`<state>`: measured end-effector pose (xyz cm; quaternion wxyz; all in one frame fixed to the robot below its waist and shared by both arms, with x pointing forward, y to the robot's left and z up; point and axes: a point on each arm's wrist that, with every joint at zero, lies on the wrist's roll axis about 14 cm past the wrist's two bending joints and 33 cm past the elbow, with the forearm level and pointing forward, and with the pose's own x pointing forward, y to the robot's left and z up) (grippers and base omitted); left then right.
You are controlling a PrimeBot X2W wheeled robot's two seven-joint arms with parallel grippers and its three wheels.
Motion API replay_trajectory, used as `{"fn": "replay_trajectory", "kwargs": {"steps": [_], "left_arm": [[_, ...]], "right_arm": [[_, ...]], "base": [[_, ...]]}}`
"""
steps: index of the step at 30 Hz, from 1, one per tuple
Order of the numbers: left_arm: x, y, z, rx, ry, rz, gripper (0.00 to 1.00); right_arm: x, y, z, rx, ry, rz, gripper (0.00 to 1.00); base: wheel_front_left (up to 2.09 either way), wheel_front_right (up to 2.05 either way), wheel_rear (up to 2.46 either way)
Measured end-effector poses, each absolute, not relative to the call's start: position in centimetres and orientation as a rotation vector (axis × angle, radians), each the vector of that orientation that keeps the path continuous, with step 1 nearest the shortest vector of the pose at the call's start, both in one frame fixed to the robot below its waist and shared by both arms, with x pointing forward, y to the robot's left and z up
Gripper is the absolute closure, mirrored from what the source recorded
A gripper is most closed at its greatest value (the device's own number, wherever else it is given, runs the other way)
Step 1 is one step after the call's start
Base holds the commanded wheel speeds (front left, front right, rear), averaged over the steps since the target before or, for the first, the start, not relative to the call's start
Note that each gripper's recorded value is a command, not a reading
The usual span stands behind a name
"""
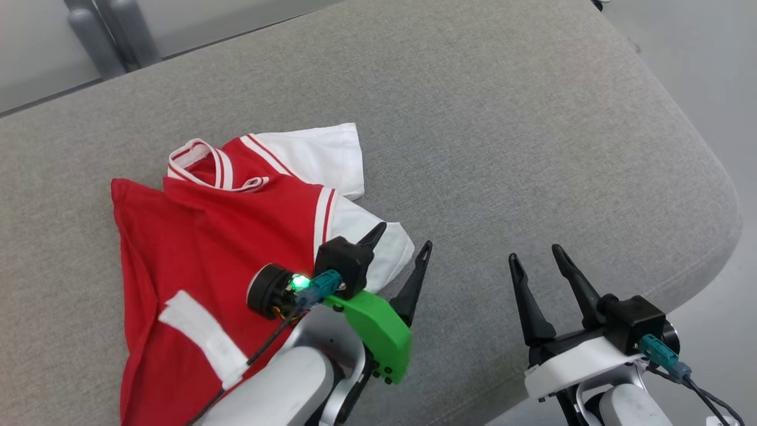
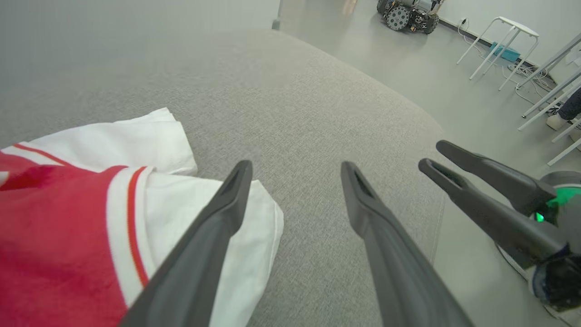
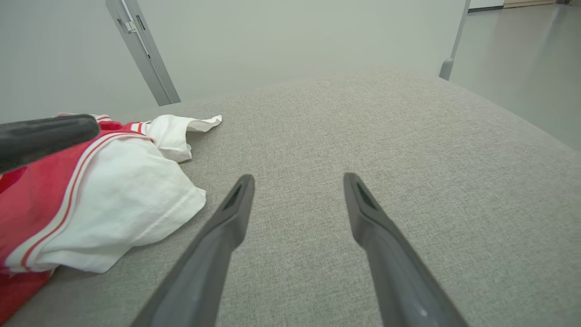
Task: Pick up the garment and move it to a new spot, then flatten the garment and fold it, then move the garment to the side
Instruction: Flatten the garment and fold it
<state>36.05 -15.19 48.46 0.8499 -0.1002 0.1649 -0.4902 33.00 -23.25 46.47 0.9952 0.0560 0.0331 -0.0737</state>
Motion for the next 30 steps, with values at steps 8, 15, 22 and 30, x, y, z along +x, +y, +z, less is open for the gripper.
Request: {"fn": "replay_trajectory", "kwargs": {"steps": [8,15,22,30], "left_arm": [[36.6,-15.7,39.5,0.227,0.496,-1.079,0.32],[37.3,-16.2,38.0,0.218,0.52,-1.095,1.0],[34.1,-20.7,46.3,-0.063,0.34,-1.26,1.0],[28.6,-22.1,49.0,-0.389,0.434,-1.387,0.0]], "right_arm": [[31.2,-24.9,46.4,0.131,0.075,-0.224,0.0],[29.2,-26.8,46.2,0.129,0.088,-0.303,0.0],[29.6,-26.0,45.9,0.133,0.092,-0.276,0.0],[30.7,-25.3,46.4,0.124,0.074,-0.238,0.0]], "base": [[0.0,0.0,0.0],[0.0,0.0,0.0],[0.0,0.0,0.0],[0.0,0.0,0.0]]}}
